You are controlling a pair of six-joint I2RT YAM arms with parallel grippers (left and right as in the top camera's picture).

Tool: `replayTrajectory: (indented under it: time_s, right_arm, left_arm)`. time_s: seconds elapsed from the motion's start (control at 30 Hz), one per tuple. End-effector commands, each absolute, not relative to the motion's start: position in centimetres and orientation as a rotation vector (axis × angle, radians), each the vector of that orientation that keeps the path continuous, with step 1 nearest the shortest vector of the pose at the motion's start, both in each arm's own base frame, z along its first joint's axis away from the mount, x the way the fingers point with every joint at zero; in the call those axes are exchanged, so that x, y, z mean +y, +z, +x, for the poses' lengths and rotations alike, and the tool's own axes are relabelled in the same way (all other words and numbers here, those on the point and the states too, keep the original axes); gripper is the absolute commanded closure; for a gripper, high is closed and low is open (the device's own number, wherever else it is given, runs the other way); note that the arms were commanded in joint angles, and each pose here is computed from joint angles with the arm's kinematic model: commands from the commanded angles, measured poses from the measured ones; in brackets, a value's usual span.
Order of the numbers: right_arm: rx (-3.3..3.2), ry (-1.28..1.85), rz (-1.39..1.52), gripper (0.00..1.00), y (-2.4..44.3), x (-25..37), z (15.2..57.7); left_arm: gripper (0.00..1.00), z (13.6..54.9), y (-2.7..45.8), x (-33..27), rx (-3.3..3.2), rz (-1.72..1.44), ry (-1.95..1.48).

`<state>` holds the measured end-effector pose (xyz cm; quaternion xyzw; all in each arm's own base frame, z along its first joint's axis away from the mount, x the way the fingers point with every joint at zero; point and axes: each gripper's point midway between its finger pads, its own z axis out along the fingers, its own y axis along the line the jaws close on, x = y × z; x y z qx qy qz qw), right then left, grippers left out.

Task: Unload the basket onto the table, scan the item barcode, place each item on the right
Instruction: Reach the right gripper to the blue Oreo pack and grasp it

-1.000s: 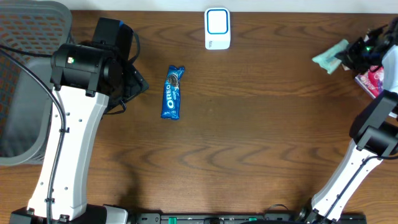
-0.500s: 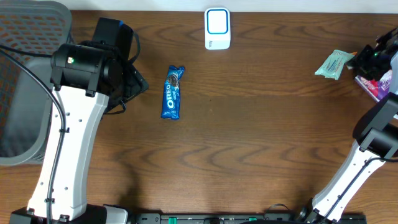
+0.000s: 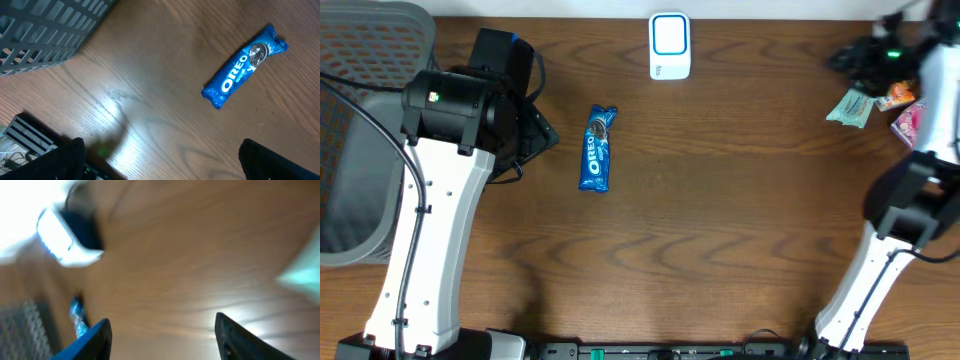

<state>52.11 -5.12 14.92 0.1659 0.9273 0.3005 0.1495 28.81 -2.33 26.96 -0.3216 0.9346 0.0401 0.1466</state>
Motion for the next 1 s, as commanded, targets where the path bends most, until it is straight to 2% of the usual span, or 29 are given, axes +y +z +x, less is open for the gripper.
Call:
replayTrajectory:
  time_s: [0.0,0.2,0.3,0.4,0.57,0.97]
  right_arm:
    - [2.685,0.984,0.162,0.35,16.5,2.9,51.5]
    - [2.784,1.005,-0.132,0.09,14.5,14.7,49.5]
    - [2.809,1.045,-0.152,0.04,13.2,19.9,48.7]
    - [2.808,1.089,-0.146,0.05,11.7,25.0,48.0]
    - [2.806,1.101,-0.126,0.14,9.2,30.9,46.7]
    - [2.875,0.766,0.115,0.28,4.8,35.2,44.0]
  left_arm:
    - [0.02,28.8,26.9,-1.9,2.681,-0.935,0.145]
    - [0.02,28.8,26.9,-1.9,2.681,-0.935,0.145]
    - [0.02,28.8,26.9,-1.9,2.681,-0.936,0.145]
    - [0.02,28.8,26.9,-1.9,2.681,-0.935,0.145]
    - [0.02,28.8,26.9,-1.9,2.681,-0.935,0.145]
    - [0.02,28.8,26.9,-1.9,2.681,-0.935,0.145]
